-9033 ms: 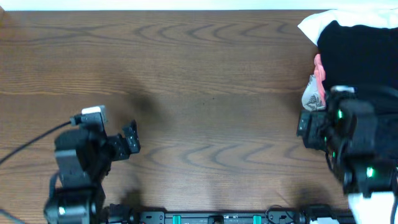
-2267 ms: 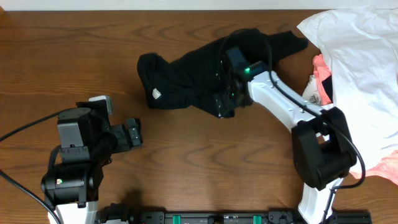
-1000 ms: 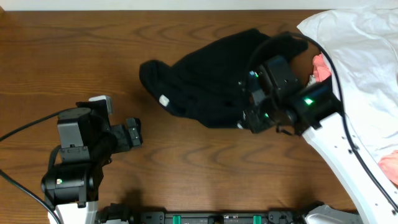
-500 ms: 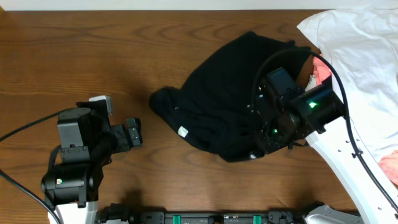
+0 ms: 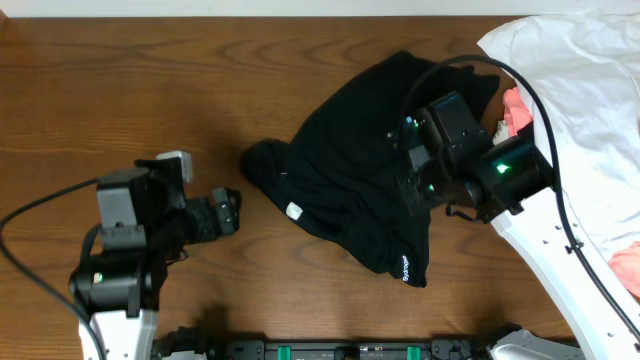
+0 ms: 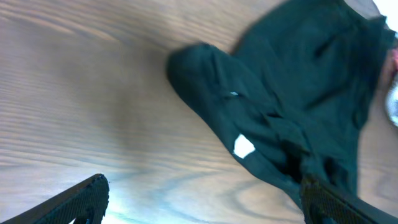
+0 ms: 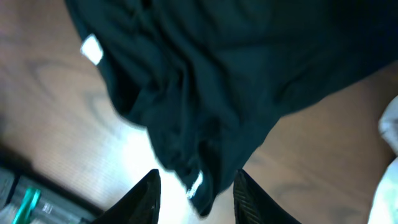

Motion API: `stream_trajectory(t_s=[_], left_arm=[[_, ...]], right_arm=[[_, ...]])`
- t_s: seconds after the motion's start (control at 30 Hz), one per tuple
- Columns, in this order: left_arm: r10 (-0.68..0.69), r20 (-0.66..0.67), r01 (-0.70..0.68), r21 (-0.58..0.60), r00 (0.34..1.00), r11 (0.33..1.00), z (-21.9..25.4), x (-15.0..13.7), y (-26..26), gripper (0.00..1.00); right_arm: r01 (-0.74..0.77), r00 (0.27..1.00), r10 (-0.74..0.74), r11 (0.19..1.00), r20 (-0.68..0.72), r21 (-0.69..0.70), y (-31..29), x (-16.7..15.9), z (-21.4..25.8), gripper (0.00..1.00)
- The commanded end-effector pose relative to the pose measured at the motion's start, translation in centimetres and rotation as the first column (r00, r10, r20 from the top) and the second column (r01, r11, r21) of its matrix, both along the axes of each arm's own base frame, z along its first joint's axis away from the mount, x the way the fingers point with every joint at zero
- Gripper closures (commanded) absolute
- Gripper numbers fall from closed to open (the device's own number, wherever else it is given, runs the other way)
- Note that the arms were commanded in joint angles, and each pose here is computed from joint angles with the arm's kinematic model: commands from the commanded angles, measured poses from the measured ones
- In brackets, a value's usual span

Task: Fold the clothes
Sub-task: 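Reach the left gripper to the garment's left end and grasp it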

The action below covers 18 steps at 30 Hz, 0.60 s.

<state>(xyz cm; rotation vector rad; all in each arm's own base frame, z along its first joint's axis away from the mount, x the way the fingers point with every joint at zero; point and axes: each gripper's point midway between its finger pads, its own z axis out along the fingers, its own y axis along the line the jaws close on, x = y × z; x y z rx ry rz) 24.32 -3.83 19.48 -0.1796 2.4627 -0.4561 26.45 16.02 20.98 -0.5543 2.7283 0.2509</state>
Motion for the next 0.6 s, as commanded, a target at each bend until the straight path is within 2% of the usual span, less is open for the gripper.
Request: stream_trajectory(t_s=[0.0,0.1,0.2,0.3,0.43,0.57], left_arm=[[-0.051,-0.053,0.044,-0.132,0.997,0.99,0.0,0.4,-2.5,0.02],[-0.149,-0.086,0.13,-0.193,0.985,0.973,-0.8,1.1,-5.0,0.33],[-0.226,-0.112,0.198,-0.216,0.968,0.956,-2.0,1.9,-7.5,0.47],[-0.309,-0.131,0.276,-0.223,0.942,0.935,-3.5,2.7,-10.3,0.68],[-0.371,-0.177,0.323,-0.247,0.912,0.913,-5.9,3.3,-13.7,0.81],[-0.42,-0.246,0.359,-0.257,0.874,0.897,-9.2,3.4,-16.3,0.81]], right_arm=[[0.043,0.995,-0.035,0.996,0.093,-0.081,-1.4,1.6,0.5,0.64],[0.099,0.984,-0.08,0.988,0.158,-0.119,-2.6,3.1,1.0,0.64],[0.126,0.979,-0.107,0.987,0.171,-0.103,-2.9,3.6,1.2,0.64],[0.154,0.976,-0.136,0.984,0.17,-0.094,-3.3,3.9,1.2,0.66],[0.159,0.976,-0.141,0.983,0.168,-0.097,-3.5,3.9,1.2,0.66],[0.158,0.976,-0.14,0.983,0.167,-0.097,-3.5,3.9,1.2,0.68]])
